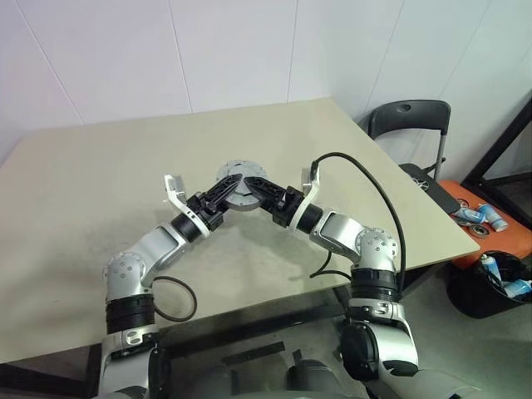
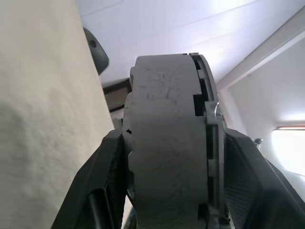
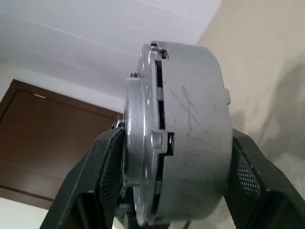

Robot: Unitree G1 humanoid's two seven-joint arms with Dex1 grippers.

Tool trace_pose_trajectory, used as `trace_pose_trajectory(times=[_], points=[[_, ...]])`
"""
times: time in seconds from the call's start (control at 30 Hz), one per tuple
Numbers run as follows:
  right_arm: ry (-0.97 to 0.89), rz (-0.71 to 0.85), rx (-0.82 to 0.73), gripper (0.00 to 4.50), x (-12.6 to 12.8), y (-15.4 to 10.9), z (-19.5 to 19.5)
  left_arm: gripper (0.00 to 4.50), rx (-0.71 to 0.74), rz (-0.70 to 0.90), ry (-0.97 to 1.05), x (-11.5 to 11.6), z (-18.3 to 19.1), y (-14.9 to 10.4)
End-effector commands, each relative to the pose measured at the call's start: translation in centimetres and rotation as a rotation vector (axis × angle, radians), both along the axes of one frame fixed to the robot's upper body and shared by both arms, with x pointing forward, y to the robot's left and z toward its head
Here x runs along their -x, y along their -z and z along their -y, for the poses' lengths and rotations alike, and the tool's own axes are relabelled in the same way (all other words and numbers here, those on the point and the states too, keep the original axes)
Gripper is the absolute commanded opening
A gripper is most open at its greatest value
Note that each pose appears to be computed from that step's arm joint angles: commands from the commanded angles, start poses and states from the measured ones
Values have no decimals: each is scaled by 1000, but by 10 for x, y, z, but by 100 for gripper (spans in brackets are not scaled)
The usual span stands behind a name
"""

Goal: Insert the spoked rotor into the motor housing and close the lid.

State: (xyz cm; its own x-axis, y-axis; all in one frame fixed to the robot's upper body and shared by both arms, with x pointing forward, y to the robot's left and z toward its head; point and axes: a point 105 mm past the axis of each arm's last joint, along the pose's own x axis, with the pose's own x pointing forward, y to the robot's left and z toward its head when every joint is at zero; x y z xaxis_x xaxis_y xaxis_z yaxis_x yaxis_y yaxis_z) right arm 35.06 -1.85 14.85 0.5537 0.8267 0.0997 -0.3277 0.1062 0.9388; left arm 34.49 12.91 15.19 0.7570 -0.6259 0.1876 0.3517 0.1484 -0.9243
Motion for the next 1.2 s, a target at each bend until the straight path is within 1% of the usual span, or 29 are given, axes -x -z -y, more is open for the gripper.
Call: trace_pose_trajectory(times=[0.03, 0.17, 0.23, 0.43, 0.6, 0.73, 0.9, 1.0, 1.07, 1.1, 1.2], points=[[23, 59, -31, 290, -4, -17, 6, 240, -3, 51, -243, -7, -70, -9], [12, 61, -34, 290, -4, -18, 4, 240, -33, 27, -346, -7, -101, 0], [5, 62, -32, 290, -4, -18, 3, 240, -64, 6, -428, -7, -123, 6], [-8, 56, -17, 290, -2, -13, 0, 240, -161, -12, -577, 0, -174, 12], [-14, 55, -9, 290, -2, -12, -3, 240, -223, -49, -658, 0, -198, 25], [-13, 55, 1, 290, -2, -11, -2, 240, -308, -94, -685, -1, -206, 43], [-9, 54, 6, 290, -2, -10, 0, 240, -431, -184, -795, 1, -228, 70], [-5, 53, 13, 290, -2, -9, 1, 240, -462, -206, -795, 2, -231, 80], [0, 51, 18, 295, -2, -8, 2, 305, -484, -213, -784, 3, -231, 85], [2, 49, 21, 295, -2, -8, 2, 329, -509, -221, -789, 3, -233, 88], [1, 47, 27, 295, -1, -5, 3, 429, -571, -266, -793, 6, -237, 97]])
